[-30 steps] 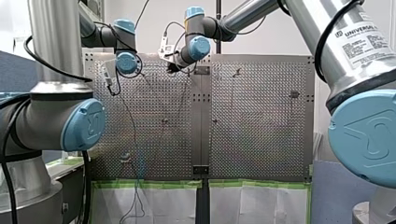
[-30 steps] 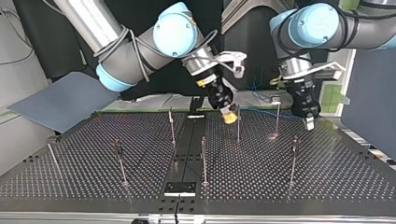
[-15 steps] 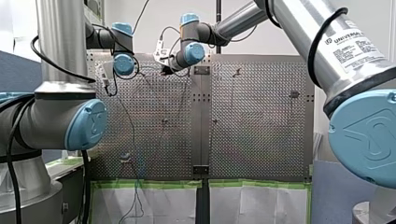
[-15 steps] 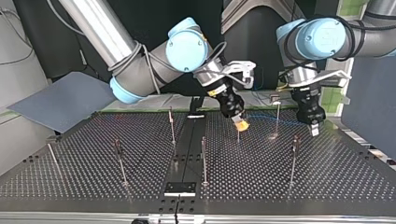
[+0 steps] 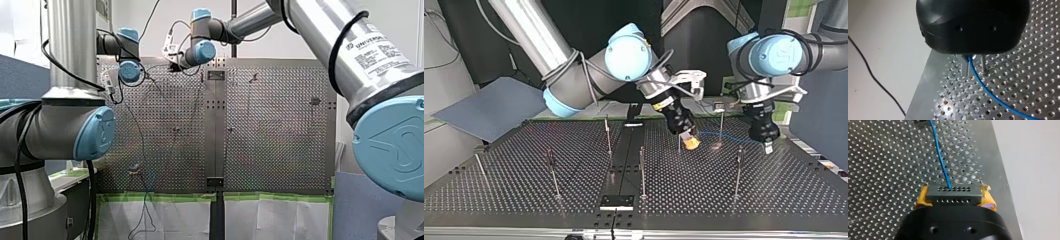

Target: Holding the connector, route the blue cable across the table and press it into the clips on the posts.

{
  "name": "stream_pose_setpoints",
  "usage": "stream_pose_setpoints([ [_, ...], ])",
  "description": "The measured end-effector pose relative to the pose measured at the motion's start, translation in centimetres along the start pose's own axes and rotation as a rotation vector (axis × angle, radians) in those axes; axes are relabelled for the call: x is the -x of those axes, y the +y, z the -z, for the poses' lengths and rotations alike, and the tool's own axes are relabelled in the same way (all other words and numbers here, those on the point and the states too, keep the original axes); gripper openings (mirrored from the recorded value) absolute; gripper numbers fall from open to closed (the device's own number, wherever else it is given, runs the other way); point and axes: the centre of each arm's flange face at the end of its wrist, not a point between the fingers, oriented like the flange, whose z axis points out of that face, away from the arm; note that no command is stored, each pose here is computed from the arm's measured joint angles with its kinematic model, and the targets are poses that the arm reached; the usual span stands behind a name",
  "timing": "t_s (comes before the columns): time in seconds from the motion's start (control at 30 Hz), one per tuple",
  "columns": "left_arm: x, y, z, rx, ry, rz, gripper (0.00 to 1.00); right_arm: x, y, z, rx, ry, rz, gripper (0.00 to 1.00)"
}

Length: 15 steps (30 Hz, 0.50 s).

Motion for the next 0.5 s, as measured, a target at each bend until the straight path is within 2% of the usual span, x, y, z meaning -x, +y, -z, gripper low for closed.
stream_pose_setpoints([
  [0.13, 0.2, 0.5, -0.5, -0.002, -0.008, 0.007, 0.0, 1.5, 0.4, -0.5, 0.005, -0.019, -0.001, 0.0],
  [0.27, 0.3, 0.7, -0.9, -0.022, -0.011, 0.016, 0.0, 2.5, 1.1, -1.0, 0.013, -0.032, -0.002, 0.0],
  [0.4, 0.0, 0.6, -1.6, -0.05, -0.009, 0.023, 0.0, 2.4, 1.6, -1.2, 0.018, -0.028, -0.003, 0.0],
  [0.5, -0.7, 0.8, -2.3, -0.052, 0.004, 0.022, 0.0, 1.9, 1.8, -1.4, 0.02, -0.018, -0.005, 0.0],
])
